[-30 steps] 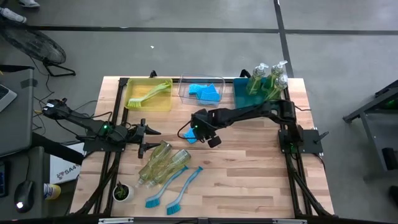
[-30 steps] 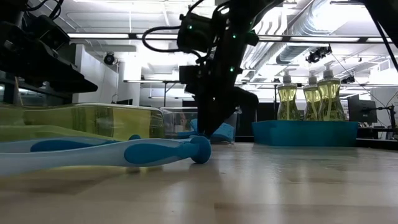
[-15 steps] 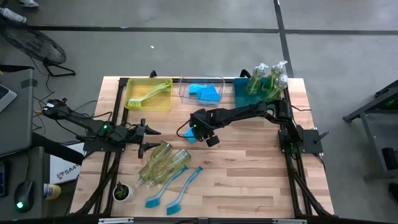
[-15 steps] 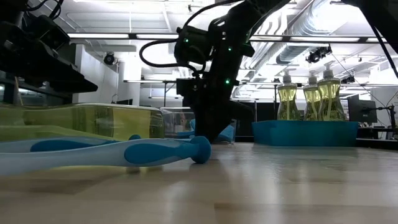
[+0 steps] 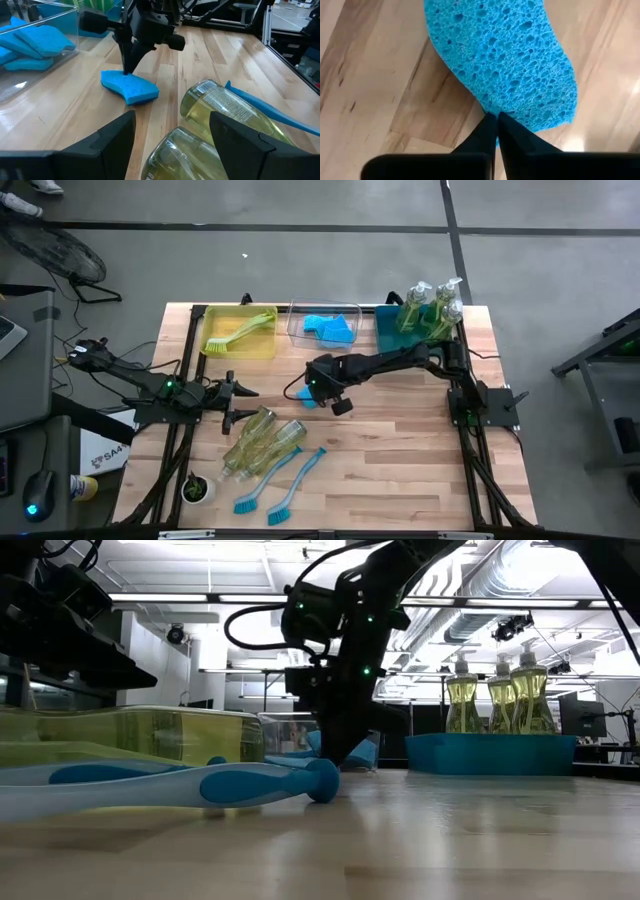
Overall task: Pick & Place Kitchen Sink Supplies
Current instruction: Put the sponge into the transparent bin
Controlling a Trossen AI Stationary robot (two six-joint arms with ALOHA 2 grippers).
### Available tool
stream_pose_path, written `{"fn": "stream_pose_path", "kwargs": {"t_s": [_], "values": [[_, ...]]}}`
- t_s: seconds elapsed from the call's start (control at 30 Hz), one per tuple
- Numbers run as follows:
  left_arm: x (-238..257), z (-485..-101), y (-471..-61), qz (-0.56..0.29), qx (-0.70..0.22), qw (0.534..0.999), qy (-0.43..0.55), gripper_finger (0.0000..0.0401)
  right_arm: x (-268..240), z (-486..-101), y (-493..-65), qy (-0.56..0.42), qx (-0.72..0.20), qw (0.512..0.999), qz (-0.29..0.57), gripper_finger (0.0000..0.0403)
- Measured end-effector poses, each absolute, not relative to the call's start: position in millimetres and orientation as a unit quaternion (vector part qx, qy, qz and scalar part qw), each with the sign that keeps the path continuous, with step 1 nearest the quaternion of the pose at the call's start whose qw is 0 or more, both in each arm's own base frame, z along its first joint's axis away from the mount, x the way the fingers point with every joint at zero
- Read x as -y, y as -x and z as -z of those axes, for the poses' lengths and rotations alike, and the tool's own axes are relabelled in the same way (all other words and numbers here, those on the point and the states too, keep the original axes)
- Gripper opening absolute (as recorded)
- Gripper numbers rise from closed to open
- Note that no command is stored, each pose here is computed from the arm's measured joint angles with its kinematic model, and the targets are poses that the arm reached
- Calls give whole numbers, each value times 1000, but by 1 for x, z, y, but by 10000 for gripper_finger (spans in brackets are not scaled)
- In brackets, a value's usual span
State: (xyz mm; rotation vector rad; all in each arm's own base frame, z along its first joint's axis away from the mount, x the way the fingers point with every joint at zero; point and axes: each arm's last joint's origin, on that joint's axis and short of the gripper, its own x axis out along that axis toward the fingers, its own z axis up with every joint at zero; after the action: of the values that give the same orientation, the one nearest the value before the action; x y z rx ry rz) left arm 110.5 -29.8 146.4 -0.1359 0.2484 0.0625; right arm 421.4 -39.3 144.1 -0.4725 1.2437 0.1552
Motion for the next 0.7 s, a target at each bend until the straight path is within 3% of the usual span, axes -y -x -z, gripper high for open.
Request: {"fn": "stream_pose_path", "kwargs": {"t_s": [0.3, 0.7], "values": [[30, -146, -110, -31, -124, 990, 68, 250, 37, -147, -418, 244, -599, 763, 1, 1], [30, -146, -110, -31, -124, 990, 68, 250, 17, -203, -408, 238, -543, 803, 59, 0]]}}
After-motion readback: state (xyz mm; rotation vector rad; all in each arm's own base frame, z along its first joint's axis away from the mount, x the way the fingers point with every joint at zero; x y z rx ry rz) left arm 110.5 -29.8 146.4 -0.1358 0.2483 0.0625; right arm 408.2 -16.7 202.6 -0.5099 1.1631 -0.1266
